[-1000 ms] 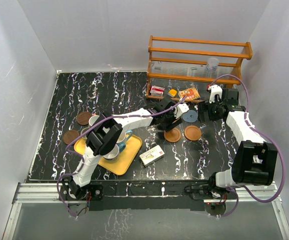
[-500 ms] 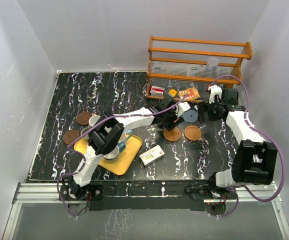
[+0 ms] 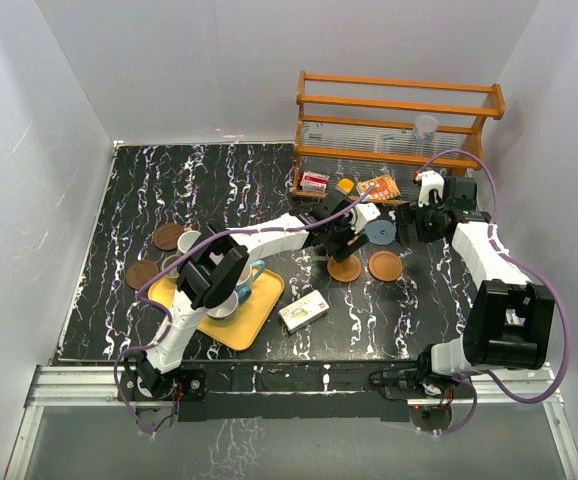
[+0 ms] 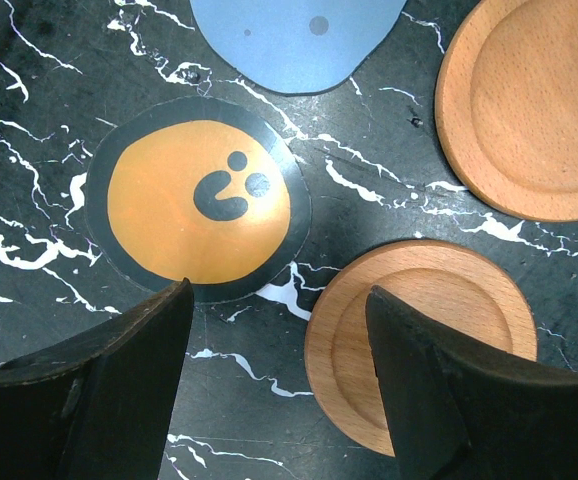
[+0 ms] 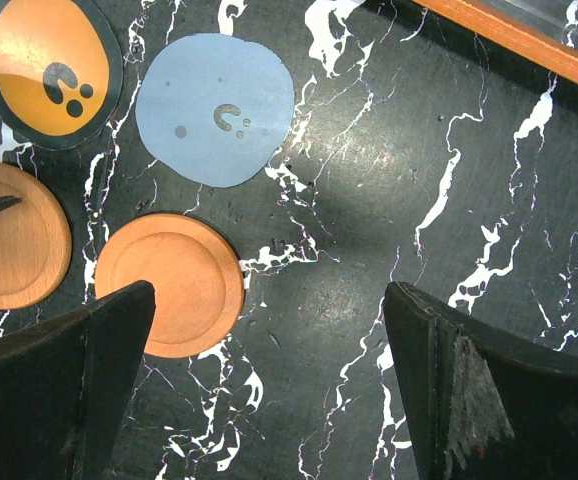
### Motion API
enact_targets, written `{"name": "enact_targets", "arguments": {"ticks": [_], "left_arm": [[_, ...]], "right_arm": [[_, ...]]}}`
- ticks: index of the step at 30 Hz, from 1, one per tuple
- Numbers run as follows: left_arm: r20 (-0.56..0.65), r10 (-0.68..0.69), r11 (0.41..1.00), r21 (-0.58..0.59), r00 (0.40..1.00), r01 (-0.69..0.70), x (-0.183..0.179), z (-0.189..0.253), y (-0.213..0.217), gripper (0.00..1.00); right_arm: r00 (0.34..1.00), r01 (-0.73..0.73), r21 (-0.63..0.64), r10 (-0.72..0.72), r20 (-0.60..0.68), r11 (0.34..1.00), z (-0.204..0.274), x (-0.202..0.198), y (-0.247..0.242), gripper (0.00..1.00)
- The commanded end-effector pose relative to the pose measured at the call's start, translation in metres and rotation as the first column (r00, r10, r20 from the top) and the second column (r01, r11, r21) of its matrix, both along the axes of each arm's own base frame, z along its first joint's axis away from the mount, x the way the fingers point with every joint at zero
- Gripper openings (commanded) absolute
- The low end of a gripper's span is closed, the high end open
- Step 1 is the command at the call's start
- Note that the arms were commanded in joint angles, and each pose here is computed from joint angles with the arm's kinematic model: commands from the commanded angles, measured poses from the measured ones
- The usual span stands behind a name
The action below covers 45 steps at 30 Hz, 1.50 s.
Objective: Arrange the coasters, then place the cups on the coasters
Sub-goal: Move the coaster to the center of the board.
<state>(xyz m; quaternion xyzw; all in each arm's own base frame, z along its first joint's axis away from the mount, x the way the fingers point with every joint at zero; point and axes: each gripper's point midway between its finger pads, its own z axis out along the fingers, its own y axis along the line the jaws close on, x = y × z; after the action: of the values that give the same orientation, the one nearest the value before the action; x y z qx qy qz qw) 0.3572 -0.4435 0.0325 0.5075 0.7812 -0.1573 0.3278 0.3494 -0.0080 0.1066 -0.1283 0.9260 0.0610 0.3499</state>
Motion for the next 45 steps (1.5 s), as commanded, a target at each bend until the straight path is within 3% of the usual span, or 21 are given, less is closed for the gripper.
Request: {"name": "enact_targets", "arguments": {"ticks": [1,21,28,34,39,45], "left_arm": [[-0.049,-0.019,1.000,0.005,0.999,0.019,-0.014,0.002,0.005,0.69],[0.045,-0.045,0.998,-0.038,0.998,0.047,-0.004,0.071,0.009,0.79],[0.099,0.005,0.999,-0.045,0.995,0.000,0.017,0.108,0.048,0.81],[0.070,0.072,0.997,-0.025,0.995,-0.071,0.029,0.118,0.102,0.83],[-0.003,-0.009,1.000,0.023,1.000,0.009,0.002,0.104,0.126,0.83],[-0.163,-0.150,0.989,-0.004,0.975,0.151,-0.054,0.080,0.119,0.83]], "right_arm": [[0.999,-0.002,0.004,0.002,0.053,1.000,0.013,0.010,-0.001,0.98],[0.999,-0.002,0.008,0.001,0.053,1.000,0.013,0.010,-0.001,0.98],[0.998,-0.001,0.009,0.001,0.057,1.000,0.014,0.009,-0.001,0.98],[0.998,-0.007,0.014,0.007,0.057,1.000,0.015,0.010,0.000,0.98],[0.998,-0.009,0.016,0.008,0.056,1.000,0.015,0.010,0.000,0.98],[0.999,-0.008,0.012,0.007,0.050,1.000,0.013,0.010,-0.001,0.98]]}}
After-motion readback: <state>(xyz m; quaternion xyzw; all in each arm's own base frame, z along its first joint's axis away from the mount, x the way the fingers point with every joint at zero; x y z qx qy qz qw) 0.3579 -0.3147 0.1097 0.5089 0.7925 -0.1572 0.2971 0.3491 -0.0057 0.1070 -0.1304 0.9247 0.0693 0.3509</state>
